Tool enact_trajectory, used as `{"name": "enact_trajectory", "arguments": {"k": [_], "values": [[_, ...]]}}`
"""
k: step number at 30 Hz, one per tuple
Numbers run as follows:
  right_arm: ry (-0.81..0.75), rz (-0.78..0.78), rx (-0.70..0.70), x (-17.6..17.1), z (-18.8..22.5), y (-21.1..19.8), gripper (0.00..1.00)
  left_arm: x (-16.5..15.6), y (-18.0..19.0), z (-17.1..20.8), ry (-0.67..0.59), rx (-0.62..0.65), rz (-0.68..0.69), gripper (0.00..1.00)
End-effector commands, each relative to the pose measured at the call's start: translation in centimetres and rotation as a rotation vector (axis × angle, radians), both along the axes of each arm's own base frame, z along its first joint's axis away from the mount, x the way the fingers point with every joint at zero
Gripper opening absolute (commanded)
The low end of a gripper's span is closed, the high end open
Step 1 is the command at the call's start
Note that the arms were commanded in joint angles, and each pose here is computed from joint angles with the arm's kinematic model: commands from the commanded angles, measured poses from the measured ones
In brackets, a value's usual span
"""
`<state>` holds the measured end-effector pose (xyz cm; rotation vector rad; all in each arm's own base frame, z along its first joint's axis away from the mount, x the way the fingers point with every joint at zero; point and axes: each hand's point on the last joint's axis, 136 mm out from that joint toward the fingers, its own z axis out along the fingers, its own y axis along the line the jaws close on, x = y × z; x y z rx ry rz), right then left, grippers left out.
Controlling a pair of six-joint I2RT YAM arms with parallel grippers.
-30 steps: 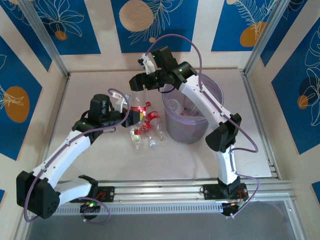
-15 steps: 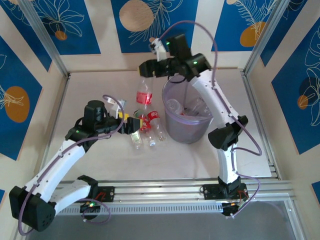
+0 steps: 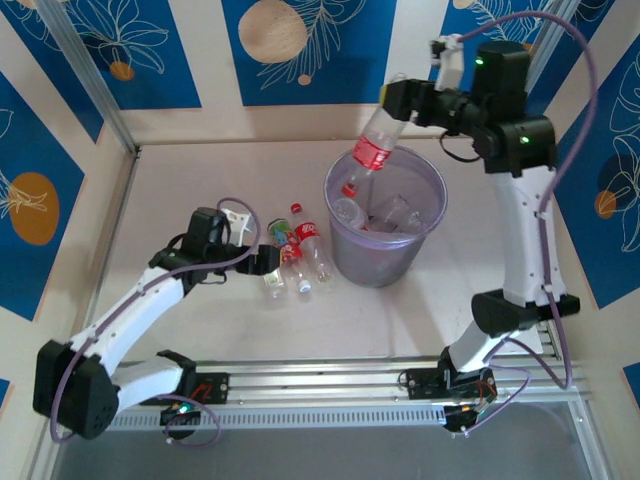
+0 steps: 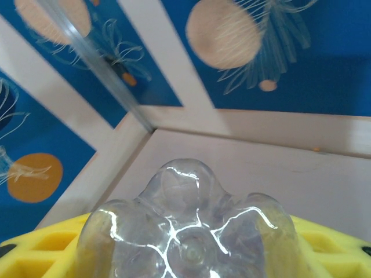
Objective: Put the plastic bottles in the bin
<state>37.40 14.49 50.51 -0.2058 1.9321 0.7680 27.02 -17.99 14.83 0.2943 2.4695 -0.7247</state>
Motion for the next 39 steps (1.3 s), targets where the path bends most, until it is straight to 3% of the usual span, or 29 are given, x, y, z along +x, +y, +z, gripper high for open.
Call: {"name": "enact_trajectory", "arguments": {"k": [1,7,13,26,39], "values": [[0.062,-0.065,-0.011,0.0,-2.1,-3.0,0.53,0.2,1.1,-1.8,0.07,0.066,0.085,1.0],[0.158,-0.124,-0.024,0.6,-6.6,-5.4,0.53,0.7,1.6,-3.9,0.137,0.085,0.17,0.98],[0.249,-0.121,-0.037,1.6,-11.1,-5.2,0.52,0.5,1.8,-5.0,0.171,0.206,0.17,0.97],[0.443,-0.036,-0.075,2.3,-21.2,-1.2,0.51,0.1,1.2,-7.2,0.229,0.298,0.163,0.93],[0.585,-0.065,-0.16,1.6,-28.6,1.0,0.52,-0.1,1.3,-8.6,0.265,0.33,0.167,0.89]]}}
